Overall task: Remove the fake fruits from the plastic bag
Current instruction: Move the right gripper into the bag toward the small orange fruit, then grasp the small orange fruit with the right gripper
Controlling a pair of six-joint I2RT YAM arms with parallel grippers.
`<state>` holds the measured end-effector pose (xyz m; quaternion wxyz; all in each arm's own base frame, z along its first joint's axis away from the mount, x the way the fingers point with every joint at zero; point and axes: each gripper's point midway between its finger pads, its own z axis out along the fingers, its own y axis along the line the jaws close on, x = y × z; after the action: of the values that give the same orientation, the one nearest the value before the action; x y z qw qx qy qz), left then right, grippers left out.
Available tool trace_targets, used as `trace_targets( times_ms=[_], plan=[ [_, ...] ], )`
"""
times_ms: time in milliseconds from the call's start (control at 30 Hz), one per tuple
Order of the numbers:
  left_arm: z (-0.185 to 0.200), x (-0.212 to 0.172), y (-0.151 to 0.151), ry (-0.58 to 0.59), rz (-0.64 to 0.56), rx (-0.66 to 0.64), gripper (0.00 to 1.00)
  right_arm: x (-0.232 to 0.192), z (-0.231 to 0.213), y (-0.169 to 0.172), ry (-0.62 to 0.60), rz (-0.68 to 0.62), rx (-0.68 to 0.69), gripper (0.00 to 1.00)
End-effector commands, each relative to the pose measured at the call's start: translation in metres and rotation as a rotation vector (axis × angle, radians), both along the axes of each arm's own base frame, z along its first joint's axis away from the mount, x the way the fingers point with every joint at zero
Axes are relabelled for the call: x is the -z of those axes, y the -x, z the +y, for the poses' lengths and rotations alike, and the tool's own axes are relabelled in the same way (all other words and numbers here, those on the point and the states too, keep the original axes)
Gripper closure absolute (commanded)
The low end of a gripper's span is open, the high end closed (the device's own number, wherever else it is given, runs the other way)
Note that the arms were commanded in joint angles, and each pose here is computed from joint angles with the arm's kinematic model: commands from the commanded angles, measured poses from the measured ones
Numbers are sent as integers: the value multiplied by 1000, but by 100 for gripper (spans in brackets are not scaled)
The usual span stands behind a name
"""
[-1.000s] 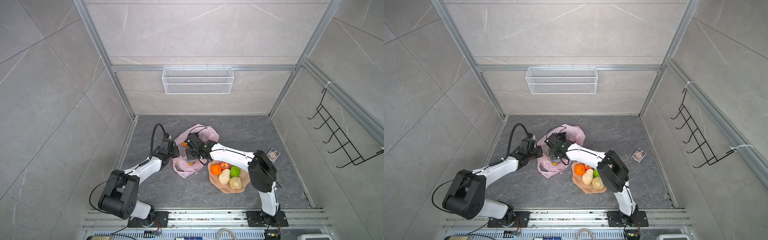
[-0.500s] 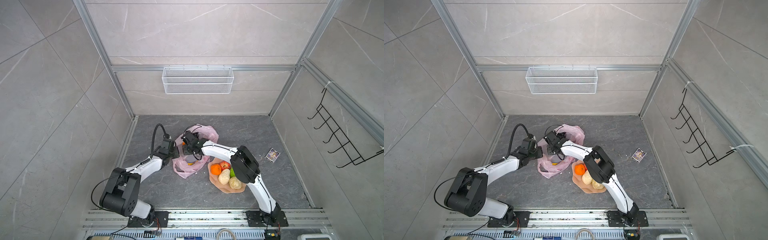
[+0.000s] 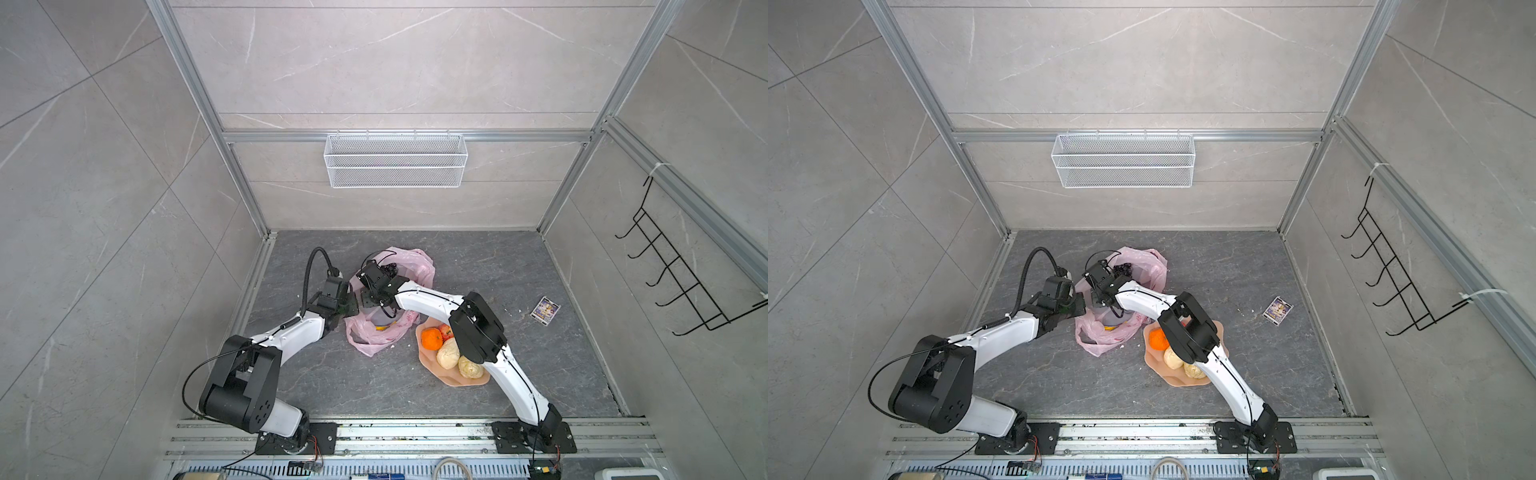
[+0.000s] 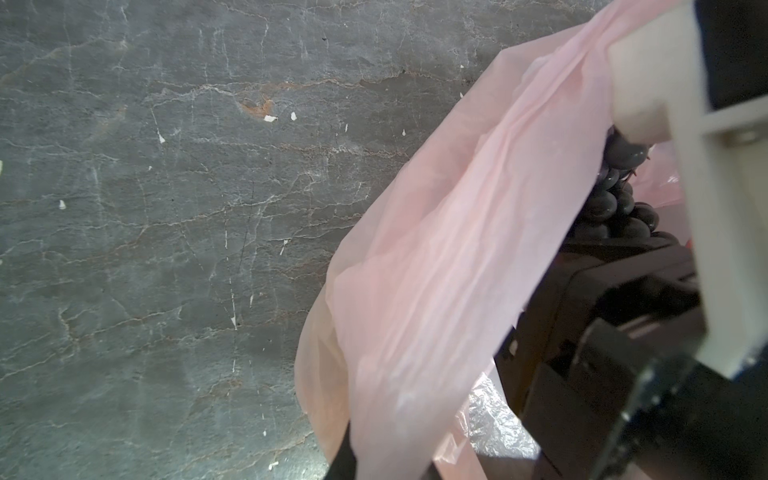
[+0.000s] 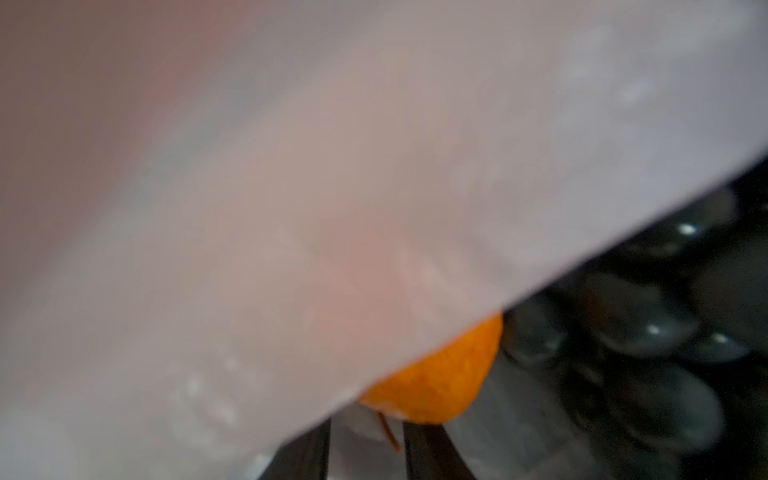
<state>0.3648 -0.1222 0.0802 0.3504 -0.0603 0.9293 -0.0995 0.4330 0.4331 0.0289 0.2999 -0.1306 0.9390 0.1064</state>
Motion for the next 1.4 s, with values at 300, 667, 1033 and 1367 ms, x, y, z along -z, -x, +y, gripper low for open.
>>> trace_targets(
  times_ms=[300,667,1033,1367],
  plan=[
    [-4,-17,-10,7,-55,9,100,7,-5,-16,74,-40,26,83],
    [-3,-17,-10,3,-55,7,100,-29,-4,-7,20,-58,-10,100],
    [-2,-18,-10,-5,-56,3,100,-69,-15,25,-109,-34,-35,100],
    [0,-18,-10,-13,-57,0,100,-87,-36,76,-165,59,-60,100]
  ],
)
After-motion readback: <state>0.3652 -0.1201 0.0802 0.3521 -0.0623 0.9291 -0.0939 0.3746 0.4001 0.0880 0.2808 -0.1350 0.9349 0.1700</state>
